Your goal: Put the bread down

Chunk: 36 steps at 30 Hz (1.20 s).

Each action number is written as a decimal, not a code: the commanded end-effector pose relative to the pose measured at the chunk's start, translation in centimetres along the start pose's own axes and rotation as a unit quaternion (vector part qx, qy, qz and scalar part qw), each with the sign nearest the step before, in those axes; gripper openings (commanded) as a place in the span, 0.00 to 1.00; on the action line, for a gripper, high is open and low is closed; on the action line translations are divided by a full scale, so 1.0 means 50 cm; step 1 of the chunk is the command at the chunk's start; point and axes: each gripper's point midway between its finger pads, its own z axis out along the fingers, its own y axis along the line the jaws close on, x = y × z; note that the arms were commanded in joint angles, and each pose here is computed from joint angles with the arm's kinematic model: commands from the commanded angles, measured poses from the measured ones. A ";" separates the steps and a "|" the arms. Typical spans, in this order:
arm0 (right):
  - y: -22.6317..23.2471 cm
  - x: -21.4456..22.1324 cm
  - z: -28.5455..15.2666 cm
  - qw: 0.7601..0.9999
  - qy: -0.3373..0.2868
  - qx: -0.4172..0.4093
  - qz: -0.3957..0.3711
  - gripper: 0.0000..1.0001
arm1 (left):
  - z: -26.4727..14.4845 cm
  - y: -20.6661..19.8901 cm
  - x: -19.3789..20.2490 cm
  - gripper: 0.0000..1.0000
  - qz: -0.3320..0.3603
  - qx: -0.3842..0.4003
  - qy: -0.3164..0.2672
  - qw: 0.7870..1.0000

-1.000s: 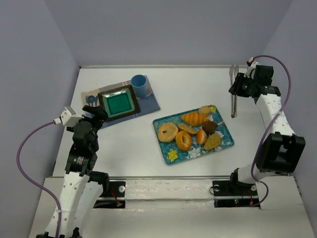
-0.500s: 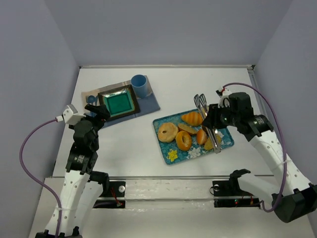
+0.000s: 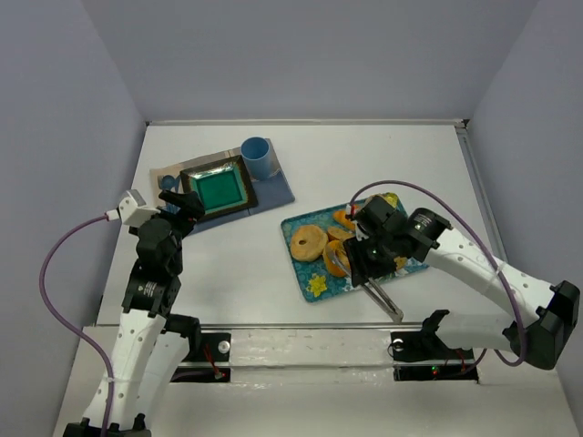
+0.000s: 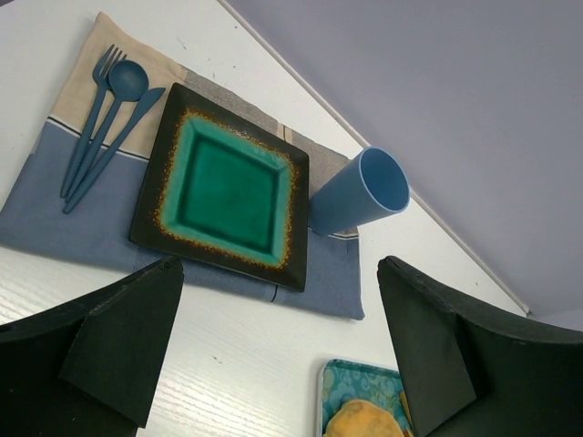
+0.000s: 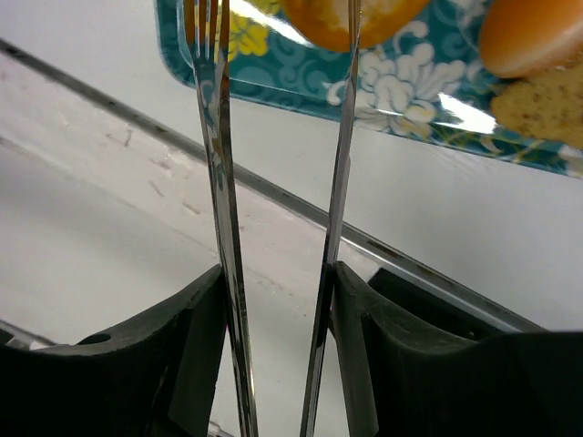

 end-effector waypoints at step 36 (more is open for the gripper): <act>0.016 0.029 0.045 0.991 0.118 0.044 -0.054 0.60 | 0.020 -0.010 0.003 0.99 0.001 0.008 -0.006 1.000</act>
